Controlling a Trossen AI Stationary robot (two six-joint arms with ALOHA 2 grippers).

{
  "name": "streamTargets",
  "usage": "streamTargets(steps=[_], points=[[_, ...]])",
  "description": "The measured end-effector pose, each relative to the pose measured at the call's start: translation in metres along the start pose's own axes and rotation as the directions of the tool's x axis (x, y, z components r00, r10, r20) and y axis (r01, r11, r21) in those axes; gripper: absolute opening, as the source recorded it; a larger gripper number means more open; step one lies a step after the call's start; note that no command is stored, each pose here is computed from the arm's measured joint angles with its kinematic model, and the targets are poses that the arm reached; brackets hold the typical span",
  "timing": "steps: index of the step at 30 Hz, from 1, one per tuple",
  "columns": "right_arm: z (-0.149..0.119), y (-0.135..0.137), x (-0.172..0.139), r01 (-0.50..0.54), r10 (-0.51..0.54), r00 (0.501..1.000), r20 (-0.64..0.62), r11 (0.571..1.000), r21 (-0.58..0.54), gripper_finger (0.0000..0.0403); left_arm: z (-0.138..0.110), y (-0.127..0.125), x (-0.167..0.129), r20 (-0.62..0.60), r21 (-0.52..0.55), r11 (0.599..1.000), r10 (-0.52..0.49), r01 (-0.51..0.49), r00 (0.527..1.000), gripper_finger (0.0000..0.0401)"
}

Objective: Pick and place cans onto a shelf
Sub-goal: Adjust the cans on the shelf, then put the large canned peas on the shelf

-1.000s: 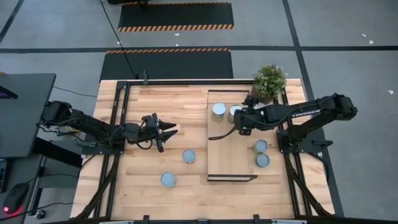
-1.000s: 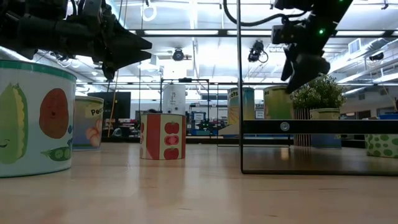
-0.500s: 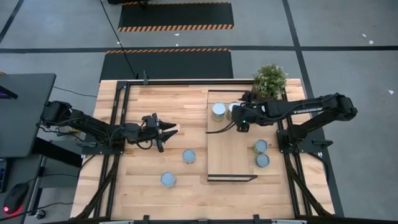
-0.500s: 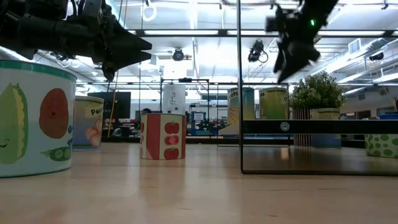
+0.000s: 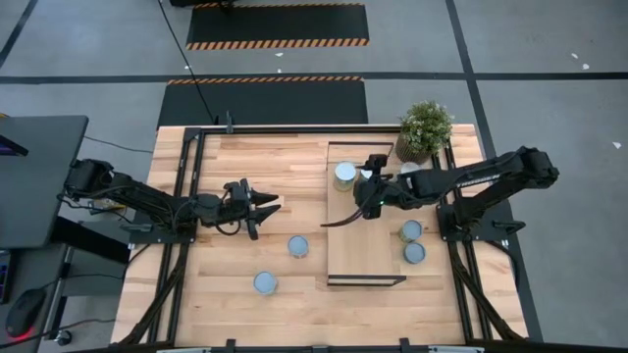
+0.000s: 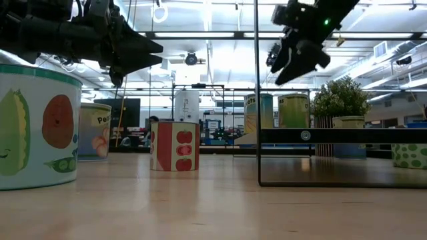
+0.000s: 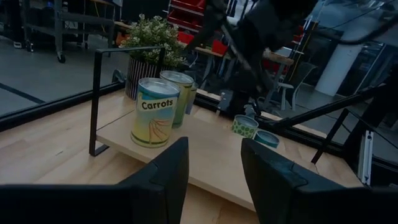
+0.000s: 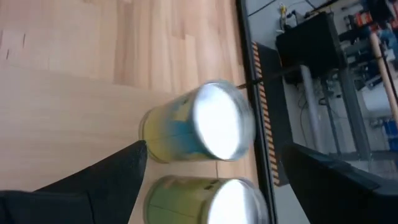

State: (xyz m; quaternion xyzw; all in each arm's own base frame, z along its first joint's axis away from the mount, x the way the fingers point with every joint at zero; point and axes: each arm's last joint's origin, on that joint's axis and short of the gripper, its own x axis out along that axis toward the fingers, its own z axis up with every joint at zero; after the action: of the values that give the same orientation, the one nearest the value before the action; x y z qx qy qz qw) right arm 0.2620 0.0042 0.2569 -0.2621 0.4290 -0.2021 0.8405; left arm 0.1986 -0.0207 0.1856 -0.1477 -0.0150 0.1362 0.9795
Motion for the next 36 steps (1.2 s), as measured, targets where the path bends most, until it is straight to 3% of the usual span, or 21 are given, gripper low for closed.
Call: streamTargets(steps=[5, 10, 13, 29, 36], points=[[0.004, 0.019, 0.025, 0.01, -0.012, 1.0, -0.013, 0.991, -0.13, 0.0375, 0.0, 0.0, 0.0, 0.001, 0.0, 1.0, 0.0, 0.0, 1.0, 0.0153], [0.008, 0.032, 0.047, 0.204, -0.227, 0.972, -0.064, 0.947, -0.25, 0.0375, -0.001, 0.0, 0.0, -0.006, 0.004, 1.0, 0.002, -0.002, 1.0, 0.0153], [0.007, 0.036, 0.053, 0.21, -0.242, 0.967, -0.083, 0.935, -0.285, 0.0375, -0.001, 0.0, 0.0, -0.009, 0.006, 1.0, 0.003, -0.003, 1.0, 0.0153], [0.009, 0.028, 0.064, 0.232, -0.259, 0.962, -0.08, 0.939, -0.254, 0.0375, -0.001, 0.0, 0.0, -0.011, 0.005, 1.0, 0.004, -0.003, 1.0, 0.0153], [0.031, 0.023, 0.034, 0.177, -0.196, 0.978, -0.067, 0.96, -0.218, 0.0375, -0.001, 0.0, 0.0, -0.013, 0.006, 1.0, 0.004, -0.004, 1.0, 0.0153]])
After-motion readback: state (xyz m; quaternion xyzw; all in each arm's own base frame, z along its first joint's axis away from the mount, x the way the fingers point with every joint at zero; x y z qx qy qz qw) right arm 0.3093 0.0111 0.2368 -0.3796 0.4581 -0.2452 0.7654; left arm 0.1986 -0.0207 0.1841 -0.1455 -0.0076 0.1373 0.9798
